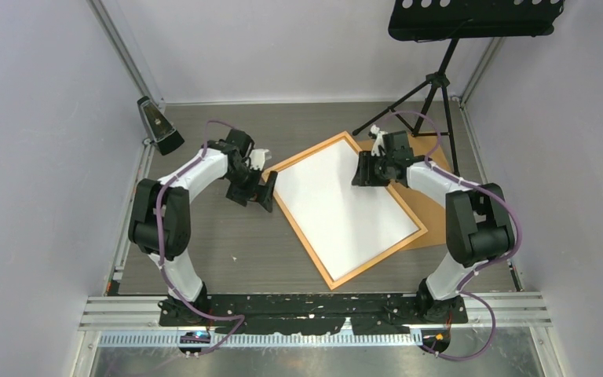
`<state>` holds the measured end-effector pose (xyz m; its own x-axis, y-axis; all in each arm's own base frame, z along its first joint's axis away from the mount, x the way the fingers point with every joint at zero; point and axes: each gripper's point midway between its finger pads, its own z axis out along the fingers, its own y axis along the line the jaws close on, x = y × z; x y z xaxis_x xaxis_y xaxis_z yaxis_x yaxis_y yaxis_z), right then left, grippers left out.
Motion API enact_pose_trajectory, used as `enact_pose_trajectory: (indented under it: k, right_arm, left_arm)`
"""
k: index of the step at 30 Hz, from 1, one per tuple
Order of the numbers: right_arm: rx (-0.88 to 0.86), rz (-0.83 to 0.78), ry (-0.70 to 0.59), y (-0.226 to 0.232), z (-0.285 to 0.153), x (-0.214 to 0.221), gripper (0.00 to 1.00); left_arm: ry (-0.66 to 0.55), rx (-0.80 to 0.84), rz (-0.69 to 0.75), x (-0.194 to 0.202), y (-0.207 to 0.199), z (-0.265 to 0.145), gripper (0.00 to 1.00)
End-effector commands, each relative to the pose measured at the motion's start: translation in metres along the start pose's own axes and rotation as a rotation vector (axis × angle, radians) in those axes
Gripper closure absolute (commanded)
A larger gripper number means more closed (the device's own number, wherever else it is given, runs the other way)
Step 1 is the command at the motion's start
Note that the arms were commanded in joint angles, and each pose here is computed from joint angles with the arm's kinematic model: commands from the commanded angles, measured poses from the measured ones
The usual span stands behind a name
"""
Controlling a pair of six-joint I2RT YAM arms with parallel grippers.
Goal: Put the photo into the frame
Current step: Move the photo frame to the center of the board.
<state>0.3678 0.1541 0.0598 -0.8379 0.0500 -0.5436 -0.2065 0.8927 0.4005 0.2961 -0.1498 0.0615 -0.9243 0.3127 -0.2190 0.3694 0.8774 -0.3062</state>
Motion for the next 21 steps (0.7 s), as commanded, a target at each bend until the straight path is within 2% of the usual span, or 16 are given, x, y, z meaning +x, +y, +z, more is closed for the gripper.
enact_pose_trajectory:
  k: [1, 7, 14, 21]
  right_arm:
    - [0.125, -0.212, -0.129, -0.016, -0.036, -0.055, 0.45]
    - [0.243, -0.368, -0.049, -0.053, -0.05, -0.051, 0.4]
    - [0.243, -0.38, 0.067, -0.089, -0.051, -0.028, 0.4]
    - [0.187, -0.341, 0.145, -0.104, -0.041, 0.001, 0.48]
  left_arm:
    - [-0.028, 0.14, -0.113, -0.018, -0.028, 0.008, 0.0]
    - [-0.006, 0.181, -0.206, -0.022, -0.034, 0.023, 0.0]
    - [0.004, 0.224, -0.24, -0.032, -0.048, 0.03, 0.0]
    - [-0.011, 0.225, -0.214, -0.034, -0.053, 0.028, 0.01]
